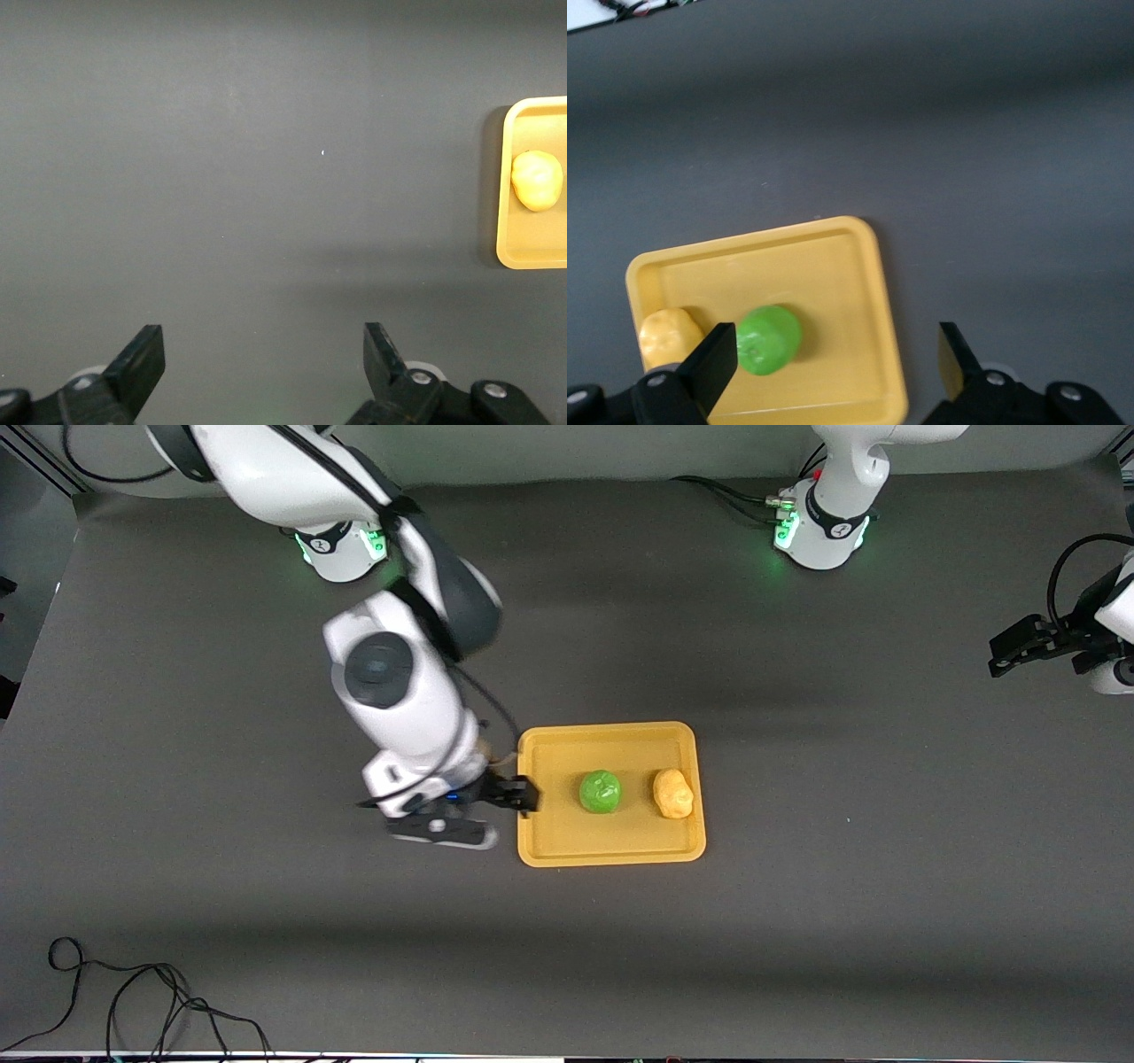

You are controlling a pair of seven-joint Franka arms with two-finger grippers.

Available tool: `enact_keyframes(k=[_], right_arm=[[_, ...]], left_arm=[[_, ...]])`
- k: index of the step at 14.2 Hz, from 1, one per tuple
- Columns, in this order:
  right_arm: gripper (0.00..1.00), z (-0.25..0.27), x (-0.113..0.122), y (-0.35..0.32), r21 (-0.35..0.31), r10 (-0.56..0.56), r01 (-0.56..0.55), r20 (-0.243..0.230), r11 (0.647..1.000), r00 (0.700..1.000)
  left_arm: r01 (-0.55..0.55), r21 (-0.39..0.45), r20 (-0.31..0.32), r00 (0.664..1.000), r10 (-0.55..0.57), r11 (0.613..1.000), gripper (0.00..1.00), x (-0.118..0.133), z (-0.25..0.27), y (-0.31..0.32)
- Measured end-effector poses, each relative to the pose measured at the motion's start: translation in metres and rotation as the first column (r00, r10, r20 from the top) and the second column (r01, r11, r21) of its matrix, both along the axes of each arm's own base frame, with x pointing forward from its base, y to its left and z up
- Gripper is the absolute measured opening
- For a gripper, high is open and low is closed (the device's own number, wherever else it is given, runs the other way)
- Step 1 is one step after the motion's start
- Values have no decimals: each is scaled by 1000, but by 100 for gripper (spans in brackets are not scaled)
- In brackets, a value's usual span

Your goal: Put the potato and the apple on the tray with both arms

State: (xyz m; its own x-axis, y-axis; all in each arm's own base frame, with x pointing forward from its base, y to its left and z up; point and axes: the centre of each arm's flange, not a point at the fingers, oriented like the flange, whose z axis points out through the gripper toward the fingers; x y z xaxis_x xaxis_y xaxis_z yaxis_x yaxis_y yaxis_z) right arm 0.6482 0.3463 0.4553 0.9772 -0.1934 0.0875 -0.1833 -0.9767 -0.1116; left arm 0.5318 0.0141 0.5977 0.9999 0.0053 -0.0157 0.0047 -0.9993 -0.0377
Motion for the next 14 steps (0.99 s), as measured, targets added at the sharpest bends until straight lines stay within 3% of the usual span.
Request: enact_keyframes(k=[6, 10, 14], right_arm=[[100, 77, -9, -125, -30, -34, 33, -46, 999, 998], [100, 139, -44, -203, -74, -43, 39, -67, 997, 997], [100, 183, -74, -294, -87, 45, -53, -94, 995, 995]], left_arm=[[0, 0, -4, 1000, 0, 1000, 100, 0, -2, 0], [1, -1, -8, 1000, -1, 1000, 100, -1, -4, 0], [1, -1, -9, 1000, -2, 1000, 100, -1, -4, 0]])
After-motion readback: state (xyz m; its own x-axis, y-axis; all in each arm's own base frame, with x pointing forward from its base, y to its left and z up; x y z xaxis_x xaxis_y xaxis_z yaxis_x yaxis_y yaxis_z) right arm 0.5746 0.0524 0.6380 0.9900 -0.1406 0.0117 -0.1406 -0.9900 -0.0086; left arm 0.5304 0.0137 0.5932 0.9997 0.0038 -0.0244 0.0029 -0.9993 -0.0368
